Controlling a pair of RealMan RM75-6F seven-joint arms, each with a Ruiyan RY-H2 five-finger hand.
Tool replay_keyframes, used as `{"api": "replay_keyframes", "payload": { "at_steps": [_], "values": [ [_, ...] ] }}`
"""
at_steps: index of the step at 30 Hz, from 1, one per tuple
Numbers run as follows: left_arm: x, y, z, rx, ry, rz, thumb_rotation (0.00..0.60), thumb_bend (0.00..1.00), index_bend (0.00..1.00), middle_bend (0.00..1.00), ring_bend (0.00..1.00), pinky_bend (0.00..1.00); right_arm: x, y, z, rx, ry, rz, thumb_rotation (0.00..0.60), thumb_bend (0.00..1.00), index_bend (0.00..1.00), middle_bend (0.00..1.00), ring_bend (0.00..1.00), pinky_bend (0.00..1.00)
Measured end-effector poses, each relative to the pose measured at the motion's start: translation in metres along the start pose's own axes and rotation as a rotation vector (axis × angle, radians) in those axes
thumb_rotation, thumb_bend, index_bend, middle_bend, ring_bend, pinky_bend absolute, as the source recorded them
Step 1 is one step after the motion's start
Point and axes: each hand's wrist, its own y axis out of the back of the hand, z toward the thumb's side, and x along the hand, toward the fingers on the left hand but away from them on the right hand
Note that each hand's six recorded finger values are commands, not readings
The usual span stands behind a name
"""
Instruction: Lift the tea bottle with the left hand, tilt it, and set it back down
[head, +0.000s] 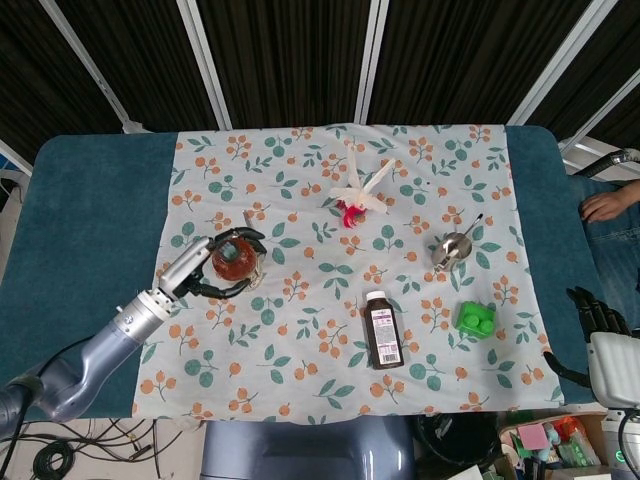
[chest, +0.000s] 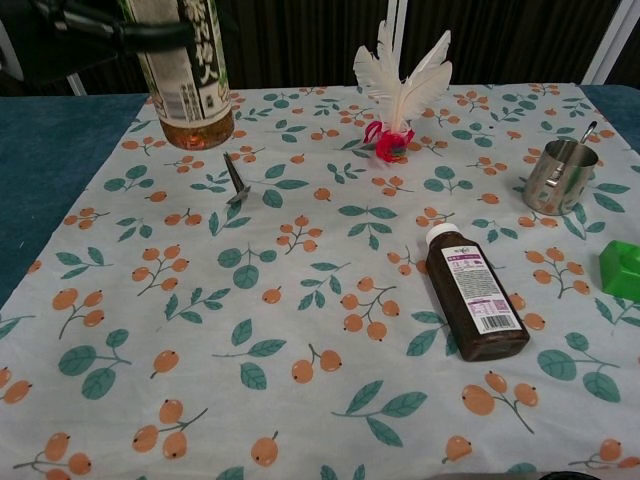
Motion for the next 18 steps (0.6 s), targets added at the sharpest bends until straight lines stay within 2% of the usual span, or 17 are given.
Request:
{"api": "replay_keyframes", "payload": {
  "at_steps": [1,4,7,9,12,14,18],
  "values": [
    [0.001,-0.004,-0.003,0.117,0.002,0.005,0.6,0.56,0.26,0.31,0.26,0.39,0.0,0.0,0.0,0.0,0.0,0.0,0.6,0.11,0.12,0.08,0.14,0.16],
    [0.001,-0.013,-0.009,0.347,0.007,0.012,0.6,0.56,0.26,0.31,0.26,0.39,0.0,0.0,0.0,-0.001,-0.001,-0.001,0.6,0.11,0.12,0.08,0.14,0.16],
    [0.001,-0.02,-0.013,0.483,0.011,0.015,0.6,0.56,0.26,0.31,0.26,0.39,0.0,0.0,0.0,-0.001,0.0,-0.001,0.6,0.11,0.12,0.08,0.14,0.16],
    [0.001,-0.025,-0.015,0.518,0.012,0.016,0.6,0.56,0.26,0.3,0.26,0.39,0.0,0.0,0.0,-0.001,-0.001,-0.002,0.6,0.11,0.12,0.08,0.14,0.16],
    [0.0,-0.032,-0.018,0.499,0.016,0.017,0.6,0.56,0.26,0.3,0.26,0.39,0.0,0.0,0.0,-0.002,-0.001,-0.001,0.6,0.12,0.12,0.08,0.14,0.16],
    [-0.001,-0.036,-0.021,0.428,0.02,0.017,0.6,0.56,0.26,0.3,0.26,0.39,0.0,0.0,0.0,-0.003,-0.001,-0.001,0.6,0.12,0.12,0.08,0.14,0.16],
    [-0.003,-0.044,-0.028,0.183,0.029,0.017,0.6,0.56,0.26,0.3,0.26,0.39,0.0,0.0,0.0,-0.002,-0.002,-0.001,0.6,0.12,0.12,0.08,0.14,0.16]
  ]
}}
